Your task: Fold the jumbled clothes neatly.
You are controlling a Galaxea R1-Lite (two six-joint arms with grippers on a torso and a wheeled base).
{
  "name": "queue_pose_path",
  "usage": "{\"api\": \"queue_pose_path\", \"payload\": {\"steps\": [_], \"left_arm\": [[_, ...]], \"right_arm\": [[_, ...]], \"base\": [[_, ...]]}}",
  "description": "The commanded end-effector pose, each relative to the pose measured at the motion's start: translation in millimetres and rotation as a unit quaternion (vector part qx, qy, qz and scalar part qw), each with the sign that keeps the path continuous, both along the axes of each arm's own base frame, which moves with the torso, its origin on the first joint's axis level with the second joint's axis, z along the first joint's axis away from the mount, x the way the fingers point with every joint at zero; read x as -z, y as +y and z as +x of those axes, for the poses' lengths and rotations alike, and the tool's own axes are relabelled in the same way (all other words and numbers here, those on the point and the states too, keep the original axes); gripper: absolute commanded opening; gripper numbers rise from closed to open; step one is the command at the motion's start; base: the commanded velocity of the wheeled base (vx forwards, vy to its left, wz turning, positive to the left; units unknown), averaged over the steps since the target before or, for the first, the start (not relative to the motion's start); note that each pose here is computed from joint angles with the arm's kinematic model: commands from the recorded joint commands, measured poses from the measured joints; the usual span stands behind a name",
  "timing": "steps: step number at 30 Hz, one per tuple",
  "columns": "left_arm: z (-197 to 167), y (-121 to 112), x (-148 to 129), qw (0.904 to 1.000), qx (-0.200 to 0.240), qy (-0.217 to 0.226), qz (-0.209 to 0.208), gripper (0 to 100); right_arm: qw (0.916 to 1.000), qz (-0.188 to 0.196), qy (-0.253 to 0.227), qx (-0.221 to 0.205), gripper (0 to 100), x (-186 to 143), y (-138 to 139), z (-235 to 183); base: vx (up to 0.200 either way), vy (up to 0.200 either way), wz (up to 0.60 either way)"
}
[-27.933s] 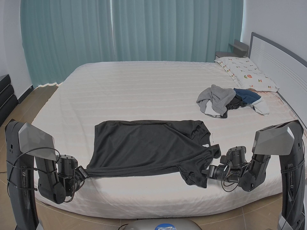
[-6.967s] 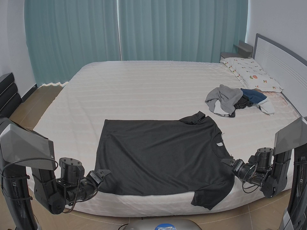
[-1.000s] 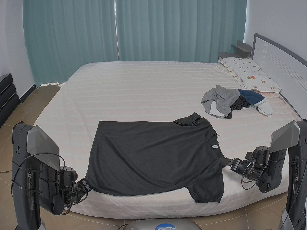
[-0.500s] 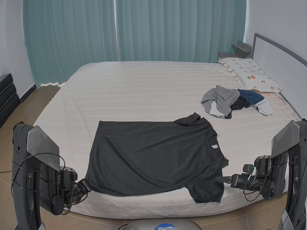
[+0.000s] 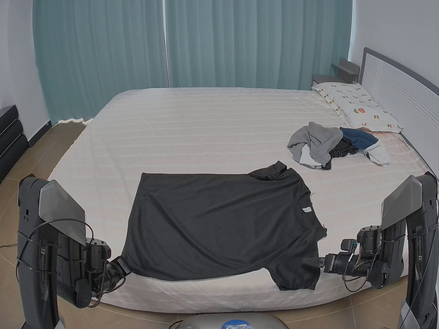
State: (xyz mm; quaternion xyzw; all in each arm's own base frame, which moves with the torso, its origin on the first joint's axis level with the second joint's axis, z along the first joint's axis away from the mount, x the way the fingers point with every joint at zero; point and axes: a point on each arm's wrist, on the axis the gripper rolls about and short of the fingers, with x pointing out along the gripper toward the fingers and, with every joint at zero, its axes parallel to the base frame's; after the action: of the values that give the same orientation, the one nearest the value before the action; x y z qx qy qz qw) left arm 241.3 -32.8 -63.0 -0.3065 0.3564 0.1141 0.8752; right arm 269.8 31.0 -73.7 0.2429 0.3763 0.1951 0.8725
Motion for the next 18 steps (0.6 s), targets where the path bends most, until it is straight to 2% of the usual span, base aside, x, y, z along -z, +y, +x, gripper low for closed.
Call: {"api": "queue_pose_path", "payload": {"steps": [1, 9, 10, 14, 18], "left_arm": [[0.9, -0.1, -1.0, 1.0, 0.0, -0.008, -0.001, 0], [1.3, -0.5, -1.0, 1.0, 0.0, -0.009, -0.001, 0], [1.3, -0.1, -1.0, 1.0, -0.001, -0.009, -0.001, 0], [2.0, 0.1, -2.1, 0.9999, -0.001, -0.011, -0.003, 0], [2.0, 0.1, -2.1, 0.9999, -0.001, -0.011, -0.003, 0]], "right_arm": [[1.0, 0.001, -0.007, -0.006, 100, 0.0, 3.8, 1.3], [0.9999, -0.008, -0.014, 0.002, 100, 0.6, 5.7, 4.8], [0.9997, -0.017, -0.015, 0.011, 0, 0.8, 5.1, 4.7], [0.998, -0.047, -0.018, 0.038, 0, -0.2, 2.1, 3.4], [0.9978, -0.049, -0.018, 0.039, 0, -1.1, 0.7, 2.3]], "base": [[0.0, 0.0, 0.0], [0.0, 0.0, 0.0], [0.0, 0.0, 0.0], [0.0, 0.0, 0.0], [0.0, 0.0, 0.0]]}}
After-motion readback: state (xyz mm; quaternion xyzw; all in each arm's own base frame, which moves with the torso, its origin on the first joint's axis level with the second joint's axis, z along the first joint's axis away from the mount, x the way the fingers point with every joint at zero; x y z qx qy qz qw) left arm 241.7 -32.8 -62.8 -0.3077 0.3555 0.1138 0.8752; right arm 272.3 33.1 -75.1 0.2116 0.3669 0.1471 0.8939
